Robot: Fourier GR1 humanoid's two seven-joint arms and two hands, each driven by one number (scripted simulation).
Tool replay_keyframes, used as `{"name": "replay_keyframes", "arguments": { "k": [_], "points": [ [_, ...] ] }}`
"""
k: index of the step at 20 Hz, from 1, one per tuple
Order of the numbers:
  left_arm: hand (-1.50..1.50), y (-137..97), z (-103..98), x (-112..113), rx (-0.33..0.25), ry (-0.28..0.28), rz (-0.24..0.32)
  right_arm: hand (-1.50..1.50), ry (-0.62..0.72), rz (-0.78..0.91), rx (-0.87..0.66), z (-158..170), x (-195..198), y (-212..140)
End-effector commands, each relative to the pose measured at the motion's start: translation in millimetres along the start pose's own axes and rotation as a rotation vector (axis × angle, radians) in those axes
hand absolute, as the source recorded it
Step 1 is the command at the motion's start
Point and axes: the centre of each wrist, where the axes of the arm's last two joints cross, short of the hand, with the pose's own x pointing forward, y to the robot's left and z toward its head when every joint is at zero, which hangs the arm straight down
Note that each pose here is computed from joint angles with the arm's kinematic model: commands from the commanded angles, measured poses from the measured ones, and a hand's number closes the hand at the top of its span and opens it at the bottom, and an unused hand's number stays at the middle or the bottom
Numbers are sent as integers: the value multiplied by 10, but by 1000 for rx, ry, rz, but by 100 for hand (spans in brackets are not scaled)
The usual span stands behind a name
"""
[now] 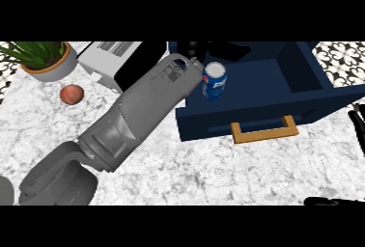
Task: Pick up the can, place it into the drawer and close the drawer
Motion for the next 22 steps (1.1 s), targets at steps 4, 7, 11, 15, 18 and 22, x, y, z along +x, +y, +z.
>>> {"name": "replay_keyframes", "arguments": {
  "k": [4, 7, 11, 15, 18, 22],
  "points": [
    [-150, -18, -2, 66, 39, 5, 17, -150, -13, 18, 2, -108, 62, 40],
    [-150, -38, 30, 86, 35, 9, 62, -150, -57, 131, -16, -15, 102, -16],
    [-150, -3, -8, 74, 37, 41, 107, -150, -125, 273, 30, -46, 306, 4],
    [-150, -18, 1, 123, 47, 29, 127, -150, -174, 359, 69, -115, 352, 19],
    [-150, -16, 21, 93, 51, 6, 171, -150, -194, 435, 108, -174, 339, 44],
    [-150, -64, 42, 288, 64, 6, 200, -150, -227, 564, 119, -233, 357, 192]
  ]
}}
